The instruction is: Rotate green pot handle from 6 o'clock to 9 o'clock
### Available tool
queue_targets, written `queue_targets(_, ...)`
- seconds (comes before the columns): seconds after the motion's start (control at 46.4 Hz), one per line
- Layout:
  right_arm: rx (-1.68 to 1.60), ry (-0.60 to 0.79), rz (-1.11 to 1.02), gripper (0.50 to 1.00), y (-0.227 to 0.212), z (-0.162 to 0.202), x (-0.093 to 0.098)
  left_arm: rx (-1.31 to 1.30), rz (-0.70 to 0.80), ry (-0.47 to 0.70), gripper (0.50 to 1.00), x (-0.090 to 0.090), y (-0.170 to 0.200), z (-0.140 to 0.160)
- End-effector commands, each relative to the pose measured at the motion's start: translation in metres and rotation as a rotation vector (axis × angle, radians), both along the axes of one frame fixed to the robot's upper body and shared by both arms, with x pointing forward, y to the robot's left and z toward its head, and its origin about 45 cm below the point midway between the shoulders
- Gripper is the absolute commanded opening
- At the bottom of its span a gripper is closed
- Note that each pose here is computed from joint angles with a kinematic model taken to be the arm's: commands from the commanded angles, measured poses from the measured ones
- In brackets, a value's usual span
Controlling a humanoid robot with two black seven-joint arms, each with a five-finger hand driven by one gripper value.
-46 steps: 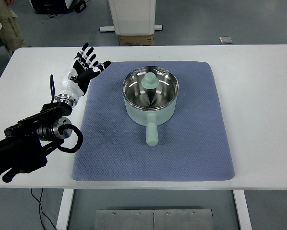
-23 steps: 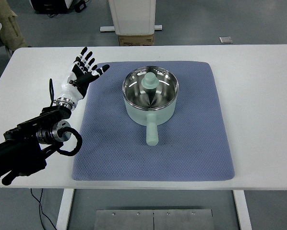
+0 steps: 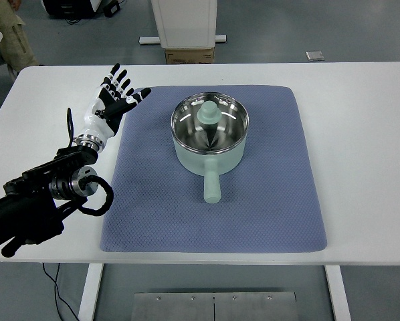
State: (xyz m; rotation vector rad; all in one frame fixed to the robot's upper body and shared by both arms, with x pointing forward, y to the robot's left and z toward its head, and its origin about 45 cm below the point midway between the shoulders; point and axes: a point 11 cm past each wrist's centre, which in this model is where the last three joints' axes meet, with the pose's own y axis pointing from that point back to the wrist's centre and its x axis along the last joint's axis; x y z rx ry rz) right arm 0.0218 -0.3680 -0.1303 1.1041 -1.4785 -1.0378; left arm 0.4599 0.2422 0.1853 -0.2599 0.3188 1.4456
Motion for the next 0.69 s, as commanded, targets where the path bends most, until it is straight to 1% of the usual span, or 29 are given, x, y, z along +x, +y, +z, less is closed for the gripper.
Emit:
queue_targets(0.0, 0.0, 0.0, 0.0, 1.0, 0.0, 0.0, 0.0, 0.001, 0.002, -0.001, 1.0, 0.0002, 0.0008, 0.0003)
queue_targets(0.668, 0.0, 0.0, 0.0, 1.0, 0.0, 0.0, 0.0, 0.004, 0.001, -0.019, 1.0, 0.0047, 0.0021, 0.0092)
